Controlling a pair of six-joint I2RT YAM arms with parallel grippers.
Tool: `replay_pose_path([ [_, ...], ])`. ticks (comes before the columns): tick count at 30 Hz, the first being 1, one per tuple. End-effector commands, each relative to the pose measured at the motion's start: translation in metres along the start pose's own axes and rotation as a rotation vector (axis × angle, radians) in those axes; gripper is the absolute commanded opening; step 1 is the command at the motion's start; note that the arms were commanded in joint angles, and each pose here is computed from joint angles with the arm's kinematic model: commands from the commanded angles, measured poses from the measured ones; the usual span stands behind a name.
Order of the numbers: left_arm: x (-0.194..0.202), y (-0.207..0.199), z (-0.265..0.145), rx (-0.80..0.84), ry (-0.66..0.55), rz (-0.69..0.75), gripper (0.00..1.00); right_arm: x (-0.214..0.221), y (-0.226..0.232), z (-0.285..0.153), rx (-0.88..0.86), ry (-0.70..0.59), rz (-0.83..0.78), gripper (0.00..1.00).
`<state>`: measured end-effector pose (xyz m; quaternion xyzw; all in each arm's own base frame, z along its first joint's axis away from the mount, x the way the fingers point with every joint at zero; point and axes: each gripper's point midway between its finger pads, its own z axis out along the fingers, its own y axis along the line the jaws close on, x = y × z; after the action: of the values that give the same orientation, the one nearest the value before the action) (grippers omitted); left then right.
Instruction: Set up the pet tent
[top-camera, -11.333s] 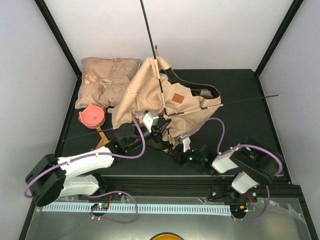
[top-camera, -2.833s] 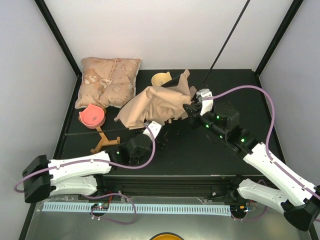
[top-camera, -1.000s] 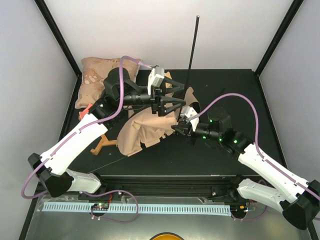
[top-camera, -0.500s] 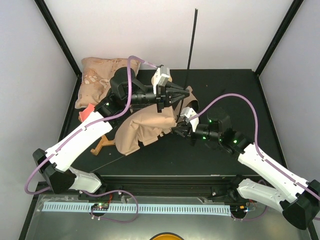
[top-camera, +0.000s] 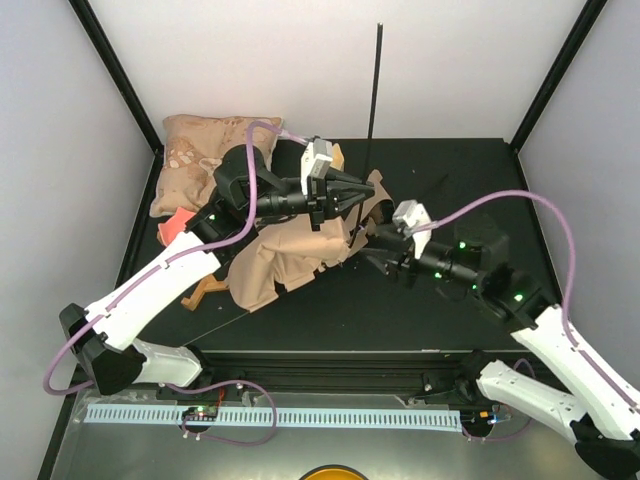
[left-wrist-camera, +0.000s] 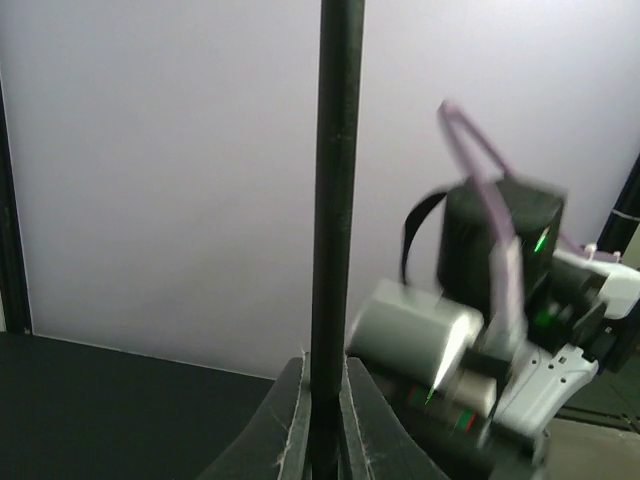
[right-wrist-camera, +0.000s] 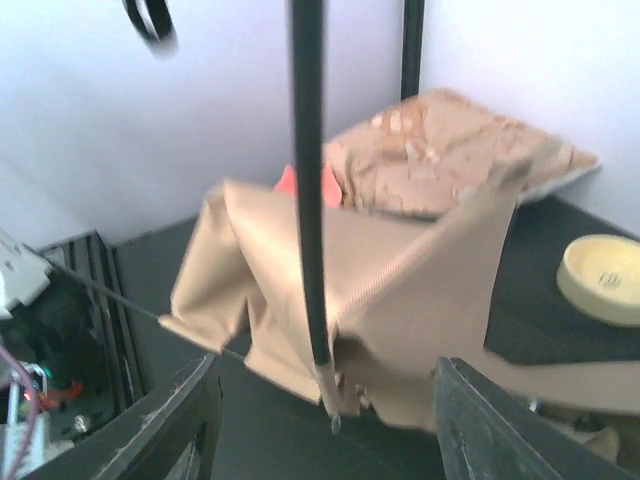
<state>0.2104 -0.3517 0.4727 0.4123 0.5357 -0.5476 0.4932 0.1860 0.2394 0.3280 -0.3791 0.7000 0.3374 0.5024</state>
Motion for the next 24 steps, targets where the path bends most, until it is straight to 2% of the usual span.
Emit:
replay_pose_path([
  [1,-0.002,0.005,-0.005,-0.031,-0.028,-0.016,0.02,-0.063,0.008,-0.035,0.017,-0.069,0.022,0.60],
  [9,0.005,0.001,-0.007,-0.008,-0.030,-0.045,0.02,-0.172,0.008,-0.072,0.052,-0.170,0.095,0.60],
  [11,0.008,0.001,-0.007,-0.001,-0.027,-0.055,0.02,-0.202,0.002,-0.083,0.090,-0.240,0.116,0.66],
  [13,0.009,0.000,-0.007,0.012,-0.028,-0.058,0.02,-0.226,-0.007,-0.085,0.115,-0.289,0.134,0.67],
  [18,0.014,-0.003,-0.006,0.039,-0.028,-0.075,0.02,-0.276,-0.001,-0.079,0.011,-0.372,0.118,0.67],
  [19,0.018,-0.004,-0.005,0.044,-0.023,-0.084,0.01,-0.292,-0.001,-0.077,-0.015,-0.406,0.121,0.64],
  [24,0.021,-0.005,-0.005,0.054,-0.021,-0.087,0.01,-0.306,-0.012,-0.060,-0.044,-0.414,0.159,0.58],
])
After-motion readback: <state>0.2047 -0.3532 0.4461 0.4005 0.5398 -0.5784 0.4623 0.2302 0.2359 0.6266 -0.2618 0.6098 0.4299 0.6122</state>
